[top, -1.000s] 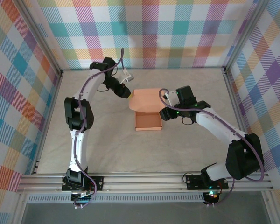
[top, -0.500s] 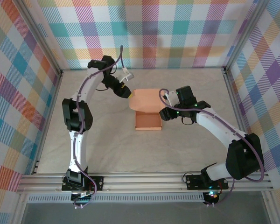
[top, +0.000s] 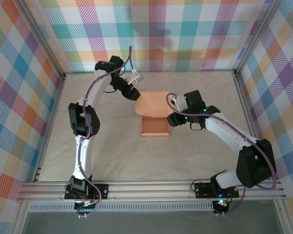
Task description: Fold the paper box
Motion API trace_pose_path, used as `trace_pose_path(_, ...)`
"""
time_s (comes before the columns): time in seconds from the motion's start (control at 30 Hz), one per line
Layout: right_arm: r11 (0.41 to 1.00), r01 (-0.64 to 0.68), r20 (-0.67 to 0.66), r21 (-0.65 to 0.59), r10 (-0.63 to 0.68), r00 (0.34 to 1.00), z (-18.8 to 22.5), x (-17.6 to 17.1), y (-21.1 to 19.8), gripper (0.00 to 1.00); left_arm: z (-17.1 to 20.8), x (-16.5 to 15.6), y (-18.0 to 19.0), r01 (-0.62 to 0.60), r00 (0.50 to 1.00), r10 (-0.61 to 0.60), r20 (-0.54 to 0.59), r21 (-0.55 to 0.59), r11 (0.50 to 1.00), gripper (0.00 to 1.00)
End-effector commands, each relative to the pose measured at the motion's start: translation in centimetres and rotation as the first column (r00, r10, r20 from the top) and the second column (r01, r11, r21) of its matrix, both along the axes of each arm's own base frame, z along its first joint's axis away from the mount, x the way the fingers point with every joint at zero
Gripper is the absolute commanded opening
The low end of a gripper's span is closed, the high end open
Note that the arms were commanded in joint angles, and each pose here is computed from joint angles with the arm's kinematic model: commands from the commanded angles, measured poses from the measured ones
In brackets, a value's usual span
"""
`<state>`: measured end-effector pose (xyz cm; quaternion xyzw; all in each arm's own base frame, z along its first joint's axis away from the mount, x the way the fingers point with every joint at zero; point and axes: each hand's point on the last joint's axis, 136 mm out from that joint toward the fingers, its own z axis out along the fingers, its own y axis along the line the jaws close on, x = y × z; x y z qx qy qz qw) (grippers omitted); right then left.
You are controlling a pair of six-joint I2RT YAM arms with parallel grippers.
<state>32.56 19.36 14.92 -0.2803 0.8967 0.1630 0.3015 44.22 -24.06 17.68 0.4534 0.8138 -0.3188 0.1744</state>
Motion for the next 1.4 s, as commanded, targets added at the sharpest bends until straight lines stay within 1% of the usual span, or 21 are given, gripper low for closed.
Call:
trace_pose_path(0.0, 1.000, -0.017, 0.003, 0.007, 0.017, 1.000, 0.5, -0.6, -0.2, 0.68, -1.8, -0.4, -0.1, 0.014, 0.999, -0.012, -0.052, 0.038, 0.999, 0.49)
trace_pose_path(0.23, 1.000, -0.018, -0.001, 0.008, 0.018, 1.000, 0.5, -0.7, -0.1, 0.68, -2.4, 0.5, -0.1, 0.002, 1.000, -0.001, -0.031, 0.053, 0.999, 0.47)
trace_pose_path(0.33, 1.000, -0.016, 0.000, 0.008, 0.016, 1.000, 0.5, -0.7, -0.2, 0.68, -2.6, 0.5, -0.1, 0.004, 1.000, -0.002, -0.031, 0.052, 0.999, 0.39)
trace_pose_path(0.4, 1.000, -0.016, 0.000, 0.007, 0.016, 1.000, 0.5, -0.6, -0.1, 0.68, -2.7, 0.4, -0.1, 0.006, 0.999, -0.004, -0.035, 0.054, 0.999, 0.35)
trace_pose_path(0.57, 1.000, -0.016, -0.005, 0.010, 0.016, 1.000, 0.4, -0.7, -0.1, 0.68, -3.3, 0.0, 0.2, 0.026, 0.999, -0.023, -0.049, 0.074, 0.997, 0.33)
trace_pose_path(0.73, 1.000, -0.013, -0.009, 0.012, 0.014, 1.000, 0.4, -0.7, -0.1, 0.68, -4.0, -0.3, 0.5, 0.035, 0.997, -0.029, -0.065, 0.091, 0.995, 0.29)
trace_pose_path(0.83, 1.000, -0.012, -0.009, 0.012, 0.012, 1.000, 0.4, -0.7, -0.1, 0.68, -4.1, -0.4, 0.5, 0.041, 0.997, -0.035, -0.069, 0.091, 0.995, 0.28)
trace_pose_path(1.0, 1.000, -0.011, -0.008, 0.016, 0.012, 1.000, 0.5, -0.7, -0.1, 0.68, -4.0, -0.3, 0.4, 0.041, 0.997, -0.035, -0.067, 0.087, 0.995, 0.16)
trace_pose_path(1.1, 1.000, -0.012, -0.009, 0.016, 0.012, 1.000, 0.6, -0.7, 0.0, 0.68, -4.0, -0.3, 0.5, 0.040, 0.997, -0.034, -0.066, 0.087, 0.995, 0.11)
trace_pose_path(1.2, 1.000, -0.007, -0.003, 0.019, 0.007, 1.000, 0.8, -0.6, -0.1, 0.68, -4.0, -0.3, 0.5, 0.041, 0.997, -0.035, -0.067, 0.089, 0.995, 0.00)
trace_pose_path(1.37, 0.999, 0.011, 0.022, 0.034, -0.012, 1.000, 1.4, -0.1, -0.1, 0.68, -3.8, -0.7, 0.5, 0.064, 0.997, -0.060, -0.059, 0.082, 0.995, 0.00)
